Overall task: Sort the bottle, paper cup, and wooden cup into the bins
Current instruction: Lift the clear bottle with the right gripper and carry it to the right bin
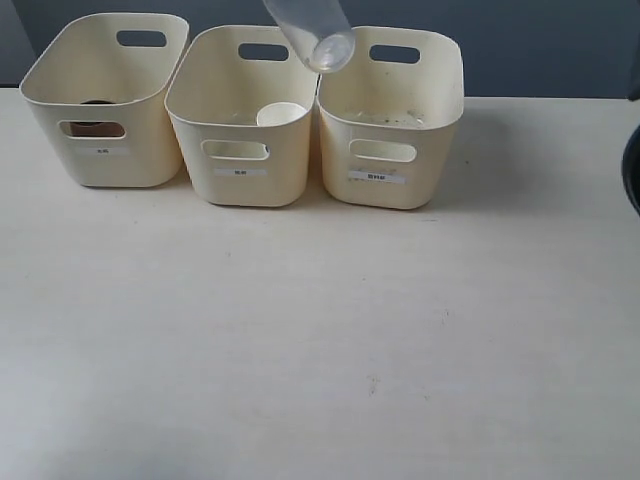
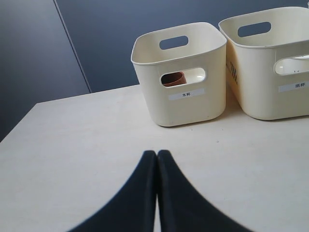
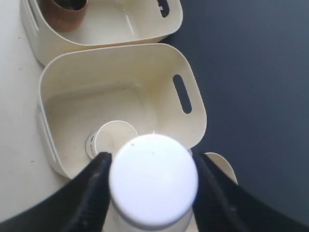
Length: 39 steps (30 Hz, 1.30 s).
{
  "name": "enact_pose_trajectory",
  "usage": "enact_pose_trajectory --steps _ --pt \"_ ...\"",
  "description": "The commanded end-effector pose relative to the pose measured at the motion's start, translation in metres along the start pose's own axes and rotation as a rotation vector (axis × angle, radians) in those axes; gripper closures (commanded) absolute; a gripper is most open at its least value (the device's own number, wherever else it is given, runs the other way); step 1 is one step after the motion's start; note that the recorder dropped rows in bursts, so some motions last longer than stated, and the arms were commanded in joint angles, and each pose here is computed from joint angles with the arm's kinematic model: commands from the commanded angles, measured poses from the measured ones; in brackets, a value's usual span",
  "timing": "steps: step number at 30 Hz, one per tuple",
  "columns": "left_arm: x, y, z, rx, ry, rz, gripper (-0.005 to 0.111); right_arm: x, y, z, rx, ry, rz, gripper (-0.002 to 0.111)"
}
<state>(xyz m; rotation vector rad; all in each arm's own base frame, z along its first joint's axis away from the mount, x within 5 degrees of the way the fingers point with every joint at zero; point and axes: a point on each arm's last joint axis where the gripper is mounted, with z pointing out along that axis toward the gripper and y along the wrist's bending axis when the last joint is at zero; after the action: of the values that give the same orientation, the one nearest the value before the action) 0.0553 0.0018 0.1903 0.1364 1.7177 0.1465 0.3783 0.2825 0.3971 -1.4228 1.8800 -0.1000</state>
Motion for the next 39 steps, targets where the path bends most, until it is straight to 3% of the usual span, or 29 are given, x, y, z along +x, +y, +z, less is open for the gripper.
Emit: enact_pose_trajectory --steps 1,16,29,34,39 --pt "-0.002 0.000 0.000 0.005 -0.007 -0.007 0.107 0.007 -0.009 -0.005 -0.003 -0.009 0.038 0.109" --pt "-0.002 0.000 0.000 0.005 -0.007 -0.007 0.107 0.026 -0.018 -0.010 0.053 0.090 0.044 0.109" --pt "-0.002 0.000 0.000 0.005 -0.007 -0.007 0.107 0.072 -0.019 -0.026 0.005 0.225 0.084 0.109" --pt "-0.002 0.000 0.000 0.005 -0.007 -0.007 0.107 0.090 -0.032 -0.040 0.047 0.218 0.126 0.109" --pt "-0.002 0.000 0.000 0.005 -0.007 -0.007 0.107 0.098 -0.049 -0.047 0.094 0.064 0.202 0.109"
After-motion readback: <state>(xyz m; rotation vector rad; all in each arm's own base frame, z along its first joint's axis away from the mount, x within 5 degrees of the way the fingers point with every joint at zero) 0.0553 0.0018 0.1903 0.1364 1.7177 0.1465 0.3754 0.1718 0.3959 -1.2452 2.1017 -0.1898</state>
